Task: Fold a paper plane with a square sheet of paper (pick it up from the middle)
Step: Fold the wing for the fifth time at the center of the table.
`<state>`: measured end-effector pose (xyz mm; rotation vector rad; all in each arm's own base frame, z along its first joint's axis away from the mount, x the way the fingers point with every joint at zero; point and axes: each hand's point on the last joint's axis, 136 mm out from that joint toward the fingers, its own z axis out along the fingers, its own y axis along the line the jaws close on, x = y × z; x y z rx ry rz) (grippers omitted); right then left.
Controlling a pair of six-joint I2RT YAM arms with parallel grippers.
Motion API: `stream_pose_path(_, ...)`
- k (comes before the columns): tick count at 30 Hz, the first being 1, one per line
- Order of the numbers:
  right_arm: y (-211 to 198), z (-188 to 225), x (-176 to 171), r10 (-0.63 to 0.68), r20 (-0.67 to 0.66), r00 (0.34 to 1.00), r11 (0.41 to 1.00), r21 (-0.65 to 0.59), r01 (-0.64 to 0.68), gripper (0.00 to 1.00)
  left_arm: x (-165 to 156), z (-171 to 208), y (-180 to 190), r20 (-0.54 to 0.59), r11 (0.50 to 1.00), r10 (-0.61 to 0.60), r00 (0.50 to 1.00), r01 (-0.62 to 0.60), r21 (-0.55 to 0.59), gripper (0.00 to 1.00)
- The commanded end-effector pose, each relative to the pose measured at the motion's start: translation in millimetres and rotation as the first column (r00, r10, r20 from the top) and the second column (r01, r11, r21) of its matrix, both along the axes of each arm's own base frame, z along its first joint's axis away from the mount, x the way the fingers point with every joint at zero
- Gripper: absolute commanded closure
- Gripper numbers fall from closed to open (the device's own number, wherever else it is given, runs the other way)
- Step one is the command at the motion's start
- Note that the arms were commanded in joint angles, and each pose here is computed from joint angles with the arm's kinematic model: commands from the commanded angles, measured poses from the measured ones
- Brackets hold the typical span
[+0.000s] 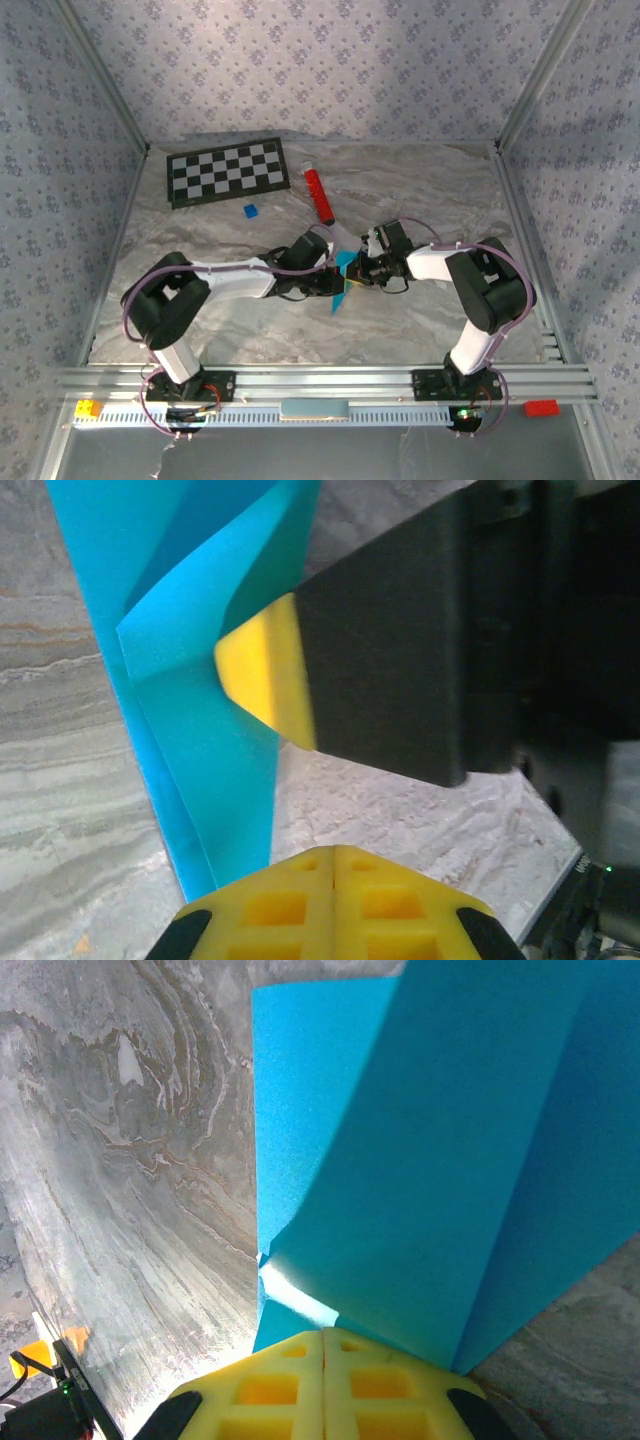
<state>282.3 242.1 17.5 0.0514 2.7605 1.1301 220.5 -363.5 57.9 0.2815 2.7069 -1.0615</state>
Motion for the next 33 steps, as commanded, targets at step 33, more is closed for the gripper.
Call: stream_pose_path(33,-17,14,3,-0.056,0.04,0.998,0.995,-0.082,0.059,0.89,-38,-87,53,-0.127,0.962,0.001,0.992,0.033,0.27,1.0)
